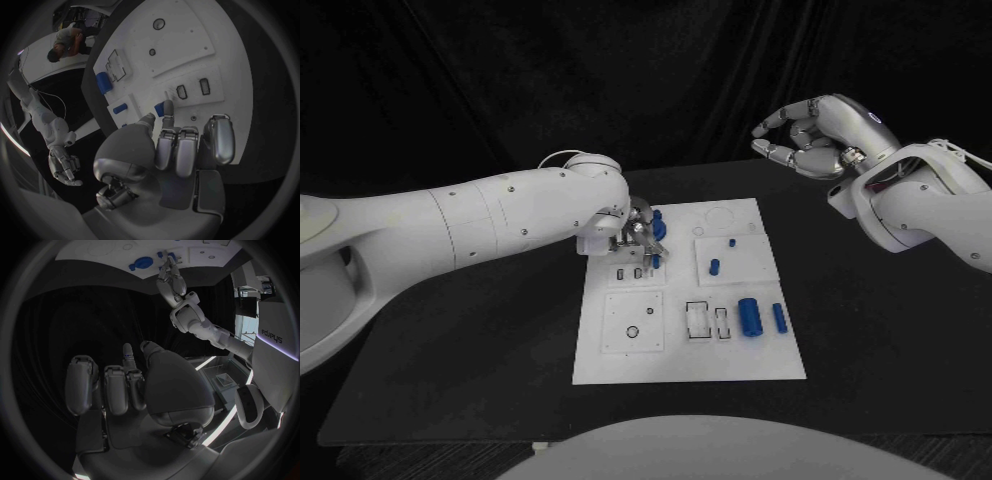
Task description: Assemble the parts on the task board
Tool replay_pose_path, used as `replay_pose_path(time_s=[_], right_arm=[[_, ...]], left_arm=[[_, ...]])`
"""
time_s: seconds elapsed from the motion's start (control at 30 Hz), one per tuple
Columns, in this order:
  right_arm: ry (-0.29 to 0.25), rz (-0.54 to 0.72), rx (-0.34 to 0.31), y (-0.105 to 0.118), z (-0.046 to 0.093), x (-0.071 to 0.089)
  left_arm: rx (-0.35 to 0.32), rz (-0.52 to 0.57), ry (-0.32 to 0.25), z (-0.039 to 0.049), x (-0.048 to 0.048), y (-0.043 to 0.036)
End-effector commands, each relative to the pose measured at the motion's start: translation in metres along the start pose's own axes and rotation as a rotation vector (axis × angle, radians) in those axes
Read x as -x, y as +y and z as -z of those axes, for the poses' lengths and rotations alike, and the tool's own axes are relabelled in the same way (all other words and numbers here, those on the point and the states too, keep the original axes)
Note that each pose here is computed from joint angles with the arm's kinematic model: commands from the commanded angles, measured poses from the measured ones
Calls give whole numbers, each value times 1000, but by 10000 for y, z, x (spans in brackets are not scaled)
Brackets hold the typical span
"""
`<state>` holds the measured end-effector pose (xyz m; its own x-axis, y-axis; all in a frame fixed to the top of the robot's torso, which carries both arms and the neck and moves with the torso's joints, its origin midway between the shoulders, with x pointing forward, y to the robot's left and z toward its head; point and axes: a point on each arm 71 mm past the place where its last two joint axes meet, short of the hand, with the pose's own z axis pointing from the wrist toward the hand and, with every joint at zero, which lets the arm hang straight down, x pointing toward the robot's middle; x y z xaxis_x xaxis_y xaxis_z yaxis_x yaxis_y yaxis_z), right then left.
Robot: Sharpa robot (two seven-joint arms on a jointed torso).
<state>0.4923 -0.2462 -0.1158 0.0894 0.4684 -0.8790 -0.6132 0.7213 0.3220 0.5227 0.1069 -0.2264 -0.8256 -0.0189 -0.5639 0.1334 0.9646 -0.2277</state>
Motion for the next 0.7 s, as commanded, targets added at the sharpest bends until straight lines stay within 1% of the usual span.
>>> replay_pose_path(time_s=[0.03, 0.4, 0.7], right_arm=[[3, 0, -18, -19, 4, -7], [7, 1, -20, -26, -3, -12], [9, 1, -21, -29, -6, -15]], left_arm=[[-21, -7, 23, -12, -26, -21], [-26, -12, 34, -21, -57, -35], [-26, -13, 39, -22, -63, -28]])
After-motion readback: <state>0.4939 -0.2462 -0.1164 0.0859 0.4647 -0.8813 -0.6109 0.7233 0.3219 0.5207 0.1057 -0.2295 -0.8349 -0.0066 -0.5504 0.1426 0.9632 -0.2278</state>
